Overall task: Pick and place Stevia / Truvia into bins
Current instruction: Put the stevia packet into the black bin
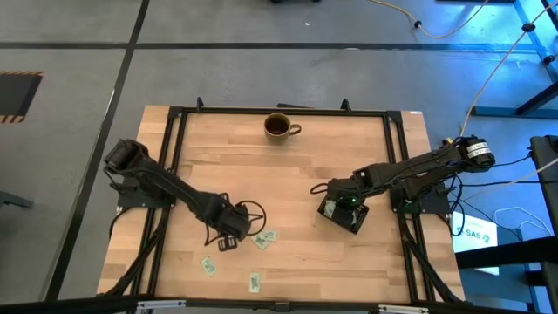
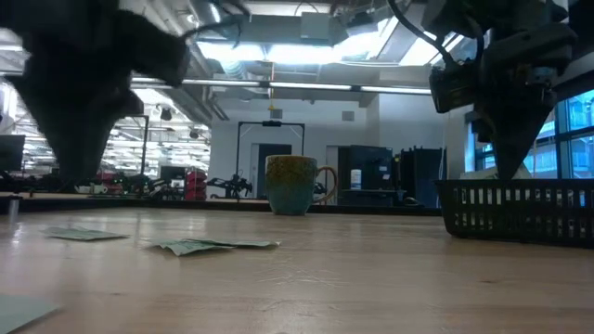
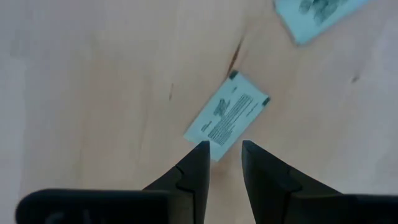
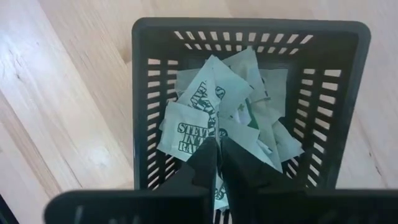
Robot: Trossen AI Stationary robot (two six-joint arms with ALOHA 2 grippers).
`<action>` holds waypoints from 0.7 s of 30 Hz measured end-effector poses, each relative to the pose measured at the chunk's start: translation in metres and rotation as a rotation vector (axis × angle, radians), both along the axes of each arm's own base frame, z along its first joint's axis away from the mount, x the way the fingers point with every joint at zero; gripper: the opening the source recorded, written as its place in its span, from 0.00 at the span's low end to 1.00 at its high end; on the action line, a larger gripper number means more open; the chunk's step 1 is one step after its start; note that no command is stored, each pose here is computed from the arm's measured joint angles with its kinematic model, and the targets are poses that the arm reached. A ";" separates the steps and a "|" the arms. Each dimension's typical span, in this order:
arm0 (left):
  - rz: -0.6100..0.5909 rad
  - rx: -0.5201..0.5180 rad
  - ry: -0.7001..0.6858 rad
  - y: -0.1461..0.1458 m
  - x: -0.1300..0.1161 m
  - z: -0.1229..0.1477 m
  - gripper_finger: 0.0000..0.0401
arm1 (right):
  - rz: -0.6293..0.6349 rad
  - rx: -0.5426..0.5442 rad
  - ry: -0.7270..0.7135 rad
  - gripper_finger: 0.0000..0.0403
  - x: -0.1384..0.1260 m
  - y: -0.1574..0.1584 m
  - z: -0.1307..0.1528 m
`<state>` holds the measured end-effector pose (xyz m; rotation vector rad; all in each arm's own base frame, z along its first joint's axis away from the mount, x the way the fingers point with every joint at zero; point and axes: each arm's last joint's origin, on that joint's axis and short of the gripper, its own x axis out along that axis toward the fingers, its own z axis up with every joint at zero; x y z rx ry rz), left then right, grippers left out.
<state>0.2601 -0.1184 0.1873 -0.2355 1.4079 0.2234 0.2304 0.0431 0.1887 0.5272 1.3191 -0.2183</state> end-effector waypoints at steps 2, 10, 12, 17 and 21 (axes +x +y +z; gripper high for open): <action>-0.023 0.019 0.036 -0.004 0.002 -0.011 0.22 | 0.003 -0.001 -0.001 0.07 0.000 0.000 0.000; -0.032 0.026 0.190 -0.012 0.007 -0.049 0.22 | 0.003 -0.005 0.018 0.15 -0.002 0.000 0.000; -0.033 0.032 0.210 -0.012 0.007 -0.053 0.22 | 0.003 -0.006 0.023 0.21 -0.002 0.000 -0.001; -0.033 0.032 0.213 -0.012 0.007 -0.054 0.22 | 0.003 -0.006 0.024 0.34 -0.002 0.000 -0.001; -0.030 0.033 0.193 -0.012 0.007 -0.051 0.20 | 0.002 -0.006 0.024 0.36 -0.002 0.000 -0.001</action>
